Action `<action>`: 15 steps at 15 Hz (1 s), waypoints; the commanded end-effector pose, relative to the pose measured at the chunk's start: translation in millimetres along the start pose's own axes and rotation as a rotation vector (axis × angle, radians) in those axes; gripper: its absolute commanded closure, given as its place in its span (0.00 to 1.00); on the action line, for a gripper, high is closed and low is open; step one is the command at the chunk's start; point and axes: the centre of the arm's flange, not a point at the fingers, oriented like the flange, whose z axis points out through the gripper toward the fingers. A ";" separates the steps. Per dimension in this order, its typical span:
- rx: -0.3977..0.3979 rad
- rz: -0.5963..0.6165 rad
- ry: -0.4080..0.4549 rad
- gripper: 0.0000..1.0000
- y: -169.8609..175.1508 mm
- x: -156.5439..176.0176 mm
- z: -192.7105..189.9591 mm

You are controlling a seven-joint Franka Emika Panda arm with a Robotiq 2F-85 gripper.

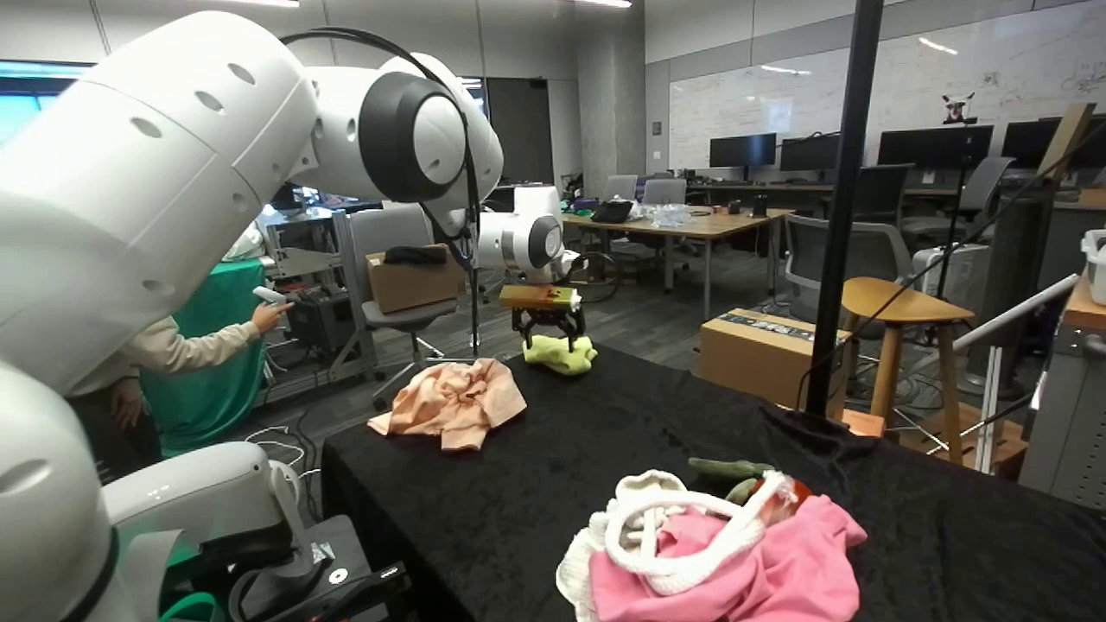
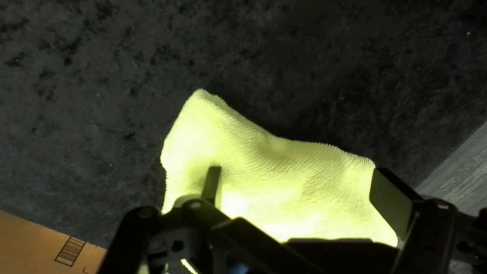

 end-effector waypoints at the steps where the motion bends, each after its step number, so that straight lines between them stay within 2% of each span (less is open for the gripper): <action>1: -0.027 -0.018 0.014 0.00 4.0 25.5 2.6; 11: -0.069 -0.014 -0.009 0.00 25.7 22.8 16.7; 12: -0.069 -0.013 -0.008 0.07 26.0 21.8 14.7; 13: -0.069 -0.013 -0.009 0.26 27.0 21.4 14.5; 15: -0.069 -0.008 -0.006 0.44 28.7 21.9 13.3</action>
